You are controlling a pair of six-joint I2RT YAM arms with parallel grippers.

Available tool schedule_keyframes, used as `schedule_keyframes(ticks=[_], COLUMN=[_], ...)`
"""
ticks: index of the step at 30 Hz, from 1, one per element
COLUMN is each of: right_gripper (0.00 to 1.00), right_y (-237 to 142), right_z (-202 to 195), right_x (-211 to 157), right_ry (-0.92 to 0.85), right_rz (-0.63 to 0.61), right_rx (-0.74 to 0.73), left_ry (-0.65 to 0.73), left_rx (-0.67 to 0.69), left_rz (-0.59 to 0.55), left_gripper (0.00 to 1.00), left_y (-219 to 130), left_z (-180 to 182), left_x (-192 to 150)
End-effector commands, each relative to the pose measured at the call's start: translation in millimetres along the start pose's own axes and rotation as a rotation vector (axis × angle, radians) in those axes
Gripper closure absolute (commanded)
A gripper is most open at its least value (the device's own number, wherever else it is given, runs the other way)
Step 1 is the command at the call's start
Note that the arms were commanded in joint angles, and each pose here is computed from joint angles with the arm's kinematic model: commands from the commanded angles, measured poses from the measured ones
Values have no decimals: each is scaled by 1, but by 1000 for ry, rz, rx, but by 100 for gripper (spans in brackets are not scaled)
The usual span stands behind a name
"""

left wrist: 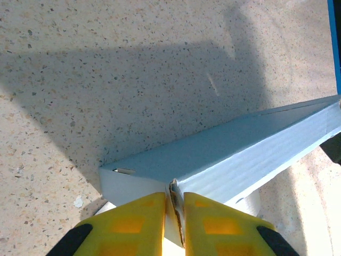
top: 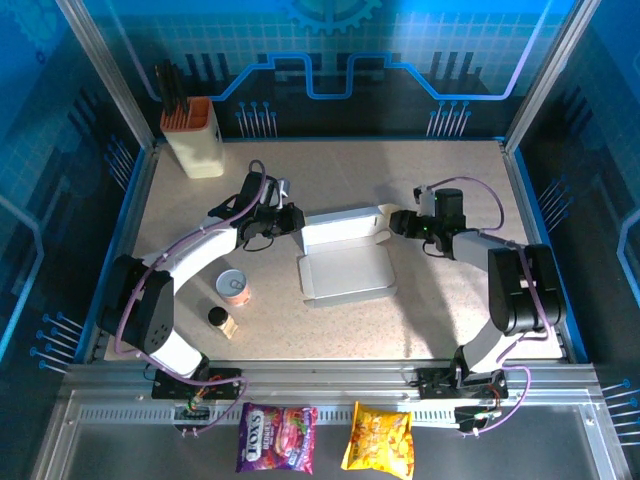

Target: Fold the paper box

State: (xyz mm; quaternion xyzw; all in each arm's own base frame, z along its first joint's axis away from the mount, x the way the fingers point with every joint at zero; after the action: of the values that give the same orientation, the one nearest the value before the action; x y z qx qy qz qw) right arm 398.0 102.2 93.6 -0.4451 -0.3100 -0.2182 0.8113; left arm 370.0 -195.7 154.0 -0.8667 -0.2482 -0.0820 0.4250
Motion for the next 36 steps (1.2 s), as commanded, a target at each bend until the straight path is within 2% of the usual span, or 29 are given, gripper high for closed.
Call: schedule_keyframes(ticks=[1, 3, 9, 13, 21, 27, 31, 36], right_gripper=[59, 60, 78, 85, 93, 95, 97, 98], right_y=[5, 7, -1, -9, -16, -4, 9, 22], right_z=[-4, -3, 3, 14, 32, 36, 53, 87], right_x=[4, 3, 0, -6, -16, -17, -16, -20], right_ry=[-2, -3, -14, -23, -60, -94, -191, -400], right_rz=[-7, -7, -12, -10, -4, 15, 30, 21], right_rx=[24, 40, 36, 12, -85, -98, -27, 72], left_ry=[-36, -34, -29, -25, -6, 19, 39, 49], left_rx=[114, 112, 101, 83, 30, -33, -93, -139], left_rz=[113, 112, 118, 135, 188, 276, 357, 421], left_gripper=[83, 83, 83, 83, 82, 80, 70, 57], left_y=[9, 8, 7, 6, -1, -12, -19, -27], left_z=[29, 28, 26, 23, 14, 4, -5, -7], left_x=[-27, -26, -27, -30, -45, -71, -94, -114])
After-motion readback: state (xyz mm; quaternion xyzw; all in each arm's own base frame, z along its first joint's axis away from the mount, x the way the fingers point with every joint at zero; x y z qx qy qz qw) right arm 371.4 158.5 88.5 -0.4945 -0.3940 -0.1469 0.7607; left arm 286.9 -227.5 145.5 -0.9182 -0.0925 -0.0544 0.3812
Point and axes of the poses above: each hand's point on the last joint's axis, 136 mm out from that joint toward the fingers, its own y axis out along the fingers, its own z axis along the line the jaws close on, x = y × z, the point moved 2 cm from there along -y, back along the fingers, and after that the axes turned 8 degrees about -y, right-handed, at the moved point
